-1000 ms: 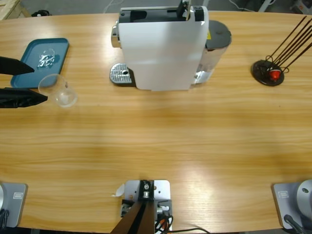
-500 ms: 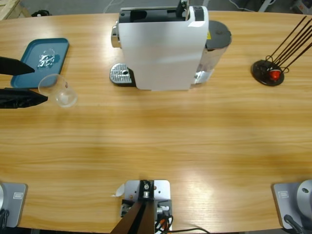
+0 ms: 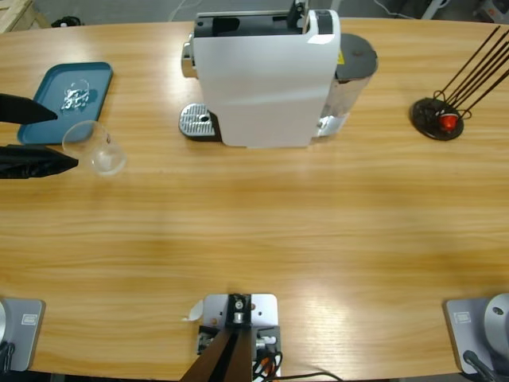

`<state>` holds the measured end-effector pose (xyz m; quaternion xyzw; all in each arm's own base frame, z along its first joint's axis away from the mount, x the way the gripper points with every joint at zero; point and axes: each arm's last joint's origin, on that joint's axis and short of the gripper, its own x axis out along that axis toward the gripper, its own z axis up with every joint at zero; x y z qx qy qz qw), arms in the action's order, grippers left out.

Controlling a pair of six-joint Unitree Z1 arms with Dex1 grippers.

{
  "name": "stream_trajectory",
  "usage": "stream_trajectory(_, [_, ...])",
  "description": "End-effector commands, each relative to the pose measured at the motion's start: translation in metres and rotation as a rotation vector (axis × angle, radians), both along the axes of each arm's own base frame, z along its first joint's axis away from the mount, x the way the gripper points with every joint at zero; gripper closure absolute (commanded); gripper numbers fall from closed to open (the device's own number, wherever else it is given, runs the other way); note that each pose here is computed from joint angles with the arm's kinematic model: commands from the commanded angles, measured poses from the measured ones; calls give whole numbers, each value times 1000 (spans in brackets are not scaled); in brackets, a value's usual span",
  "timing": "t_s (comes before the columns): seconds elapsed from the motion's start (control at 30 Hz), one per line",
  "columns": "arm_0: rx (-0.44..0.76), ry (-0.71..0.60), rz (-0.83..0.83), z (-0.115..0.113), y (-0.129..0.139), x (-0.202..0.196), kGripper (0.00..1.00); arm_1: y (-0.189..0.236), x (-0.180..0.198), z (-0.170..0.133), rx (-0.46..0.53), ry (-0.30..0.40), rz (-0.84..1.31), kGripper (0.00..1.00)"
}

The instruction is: Pour coffee

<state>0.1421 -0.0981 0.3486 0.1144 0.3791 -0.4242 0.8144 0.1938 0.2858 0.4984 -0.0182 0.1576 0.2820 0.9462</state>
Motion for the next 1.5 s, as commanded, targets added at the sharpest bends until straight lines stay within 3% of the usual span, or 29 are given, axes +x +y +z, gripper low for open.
stream_trajectory(0.03, [-2,29,-19,-10,0,-6,0,-54,-5,-16,120,29,-329,1000])
stream_trajectory(0.3, [1,31,-36,-10,-3,-7,0,-28,28,-67,140,118,-468,1000])
stream_trajectory(1.0, [3,34,-36,-12,-2,-8,0,10,40,-102,157,266,-398,1000])
stream_trajectory(1.27, [6,38,-35,-13,-2,-8,0,36,44,-124,110,283,-369,1000])
stream_trajectory(1.5, [9,46,-34,-15,-3,-7,0,50,34,-119,104,264,-330,1000])
